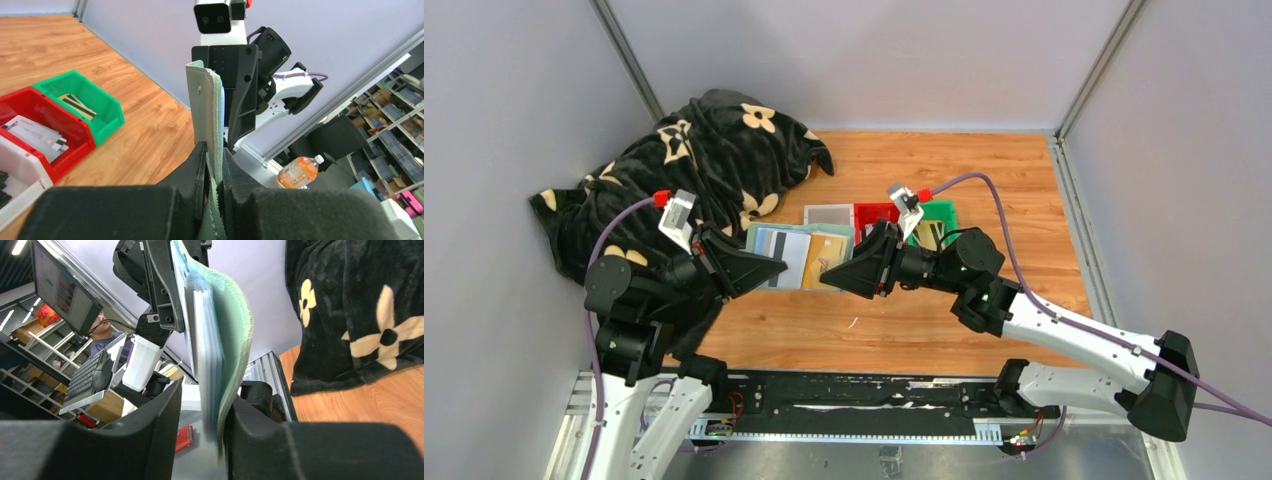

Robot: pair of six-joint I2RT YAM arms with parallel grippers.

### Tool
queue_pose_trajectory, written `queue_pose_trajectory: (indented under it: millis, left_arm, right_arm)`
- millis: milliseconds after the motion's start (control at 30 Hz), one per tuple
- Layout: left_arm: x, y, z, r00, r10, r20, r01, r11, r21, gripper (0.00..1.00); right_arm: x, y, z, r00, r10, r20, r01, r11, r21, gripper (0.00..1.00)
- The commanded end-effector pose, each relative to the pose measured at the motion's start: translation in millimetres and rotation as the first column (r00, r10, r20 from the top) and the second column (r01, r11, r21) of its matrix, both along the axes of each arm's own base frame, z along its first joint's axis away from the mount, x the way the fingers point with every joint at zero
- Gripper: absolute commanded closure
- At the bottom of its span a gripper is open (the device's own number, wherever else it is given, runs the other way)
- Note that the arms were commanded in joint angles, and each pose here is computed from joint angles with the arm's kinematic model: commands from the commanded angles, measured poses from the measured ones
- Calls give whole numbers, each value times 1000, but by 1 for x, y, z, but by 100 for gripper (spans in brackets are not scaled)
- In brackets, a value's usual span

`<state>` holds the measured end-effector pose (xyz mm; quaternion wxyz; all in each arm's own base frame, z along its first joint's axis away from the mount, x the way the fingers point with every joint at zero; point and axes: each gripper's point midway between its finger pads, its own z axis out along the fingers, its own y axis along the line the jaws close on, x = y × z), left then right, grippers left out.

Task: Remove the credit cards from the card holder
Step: Remove the credit card from the card holder.

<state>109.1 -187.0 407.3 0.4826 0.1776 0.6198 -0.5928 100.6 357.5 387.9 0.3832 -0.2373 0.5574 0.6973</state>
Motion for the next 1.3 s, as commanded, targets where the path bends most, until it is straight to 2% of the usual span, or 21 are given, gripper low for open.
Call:
queue_pose_trajectory:
  millis: [0,67,133,233,400,467,733,867,1000,1267]
  left_arm:
    - [9,-2,-10,998,2,-64,-2,1000,-1,98]
    - [8,-3,-10,997,-10,-76,9,1000,-8,100]
    - [8,-3,-8,997,-19,-80,18,1000,-17,100]
    - [11,-3,-7,995,-14,-101,11,1000,-26,100]
    - [15,-3,-6,992,-9,-125,5,999,-32,100]
    - [18,-2,-7,991,1,-132,-5,999,-33,100]
    - [20,-2,-5,991,7,-133,-11,999,-33,100]
    - [19,-2,-4,992,7,-127,-11,999,-33,100]
    - [19,-2,-5,991,6,-132,-10,1000,-27,100]
    - [20,-3,-6,991,0,-130,-3,1000,-24,100]
  right_arm:
    - [7,-13,19,1000,-21,-4,22,995,95,54]
    - [9,-18,17,1000,-20,-2,20,996,89,41]
    - [18,-28,20,999,-52,-12,53,995,85,36]
    - [34,-48,28,991,-134,-19,135,988,79,32]
    - [52,-80,45,965,-263,-23,264,961,79,31]
    - [50,-83,50,965,-260,-17,260,962,83,32]
    - [30,-63,56,997,-70,-26,72,991,114,43]
    - [23,-44,48,999,8,-37,-5,995,97,46]
    - [17,-24,40,995,82,-56,-78,995,64,53]
    - [10,0,27,985,157,-71,-154,987,44,55]
